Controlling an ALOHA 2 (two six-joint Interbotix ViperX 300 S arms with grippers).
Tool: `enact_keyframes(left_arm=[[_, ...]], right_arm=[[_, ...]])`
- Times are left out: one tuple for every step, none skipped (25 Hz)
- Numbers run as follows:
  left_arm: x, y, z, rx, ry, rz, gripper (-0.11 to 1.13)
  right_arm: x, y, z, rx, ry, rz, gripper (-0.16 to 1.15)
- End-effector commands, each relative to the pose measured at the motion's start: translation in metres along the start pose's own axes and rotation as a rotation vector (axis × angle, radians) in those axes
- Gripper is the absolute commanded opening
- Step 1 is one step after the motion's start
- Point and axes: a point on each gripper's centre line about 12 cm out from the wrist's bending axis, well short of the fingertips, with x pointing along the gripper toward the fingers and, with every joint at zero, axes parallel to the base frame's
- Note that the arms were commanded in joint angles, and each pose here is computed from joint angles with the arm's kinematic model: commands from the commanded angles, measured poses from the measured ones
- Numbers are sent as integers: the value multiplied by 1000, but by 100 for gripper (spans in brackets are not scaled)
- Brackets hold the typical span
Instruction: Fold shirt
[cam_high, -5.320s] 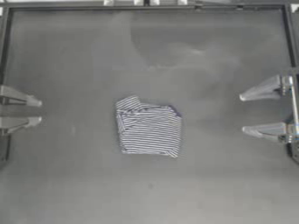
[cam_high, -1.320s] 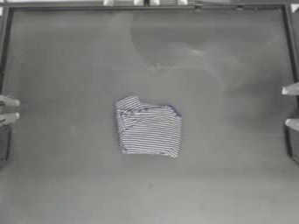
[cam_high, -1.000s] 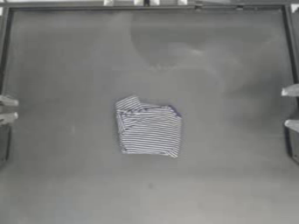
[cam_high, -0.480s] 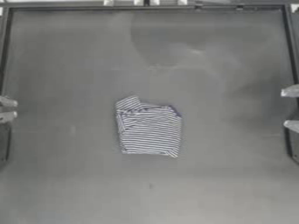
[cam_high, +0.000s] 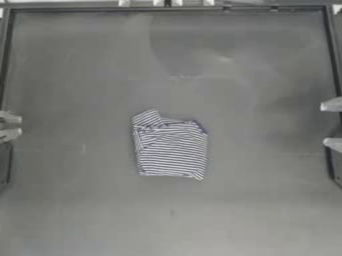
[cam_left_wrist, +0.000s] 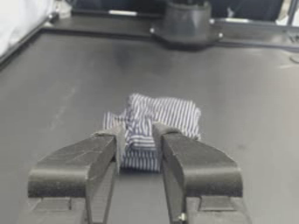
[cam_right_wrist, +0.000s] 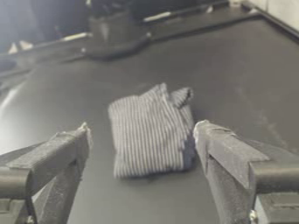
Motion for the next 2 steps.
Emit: enact_keyframes(left_arm=[[1,0,0,-2,6,1,70],[1,0,-2,-2,9,1,70]], right_arm=[[0,1,3,-3,-3,0,100],[0,1,3,-3,-3,0,100]])
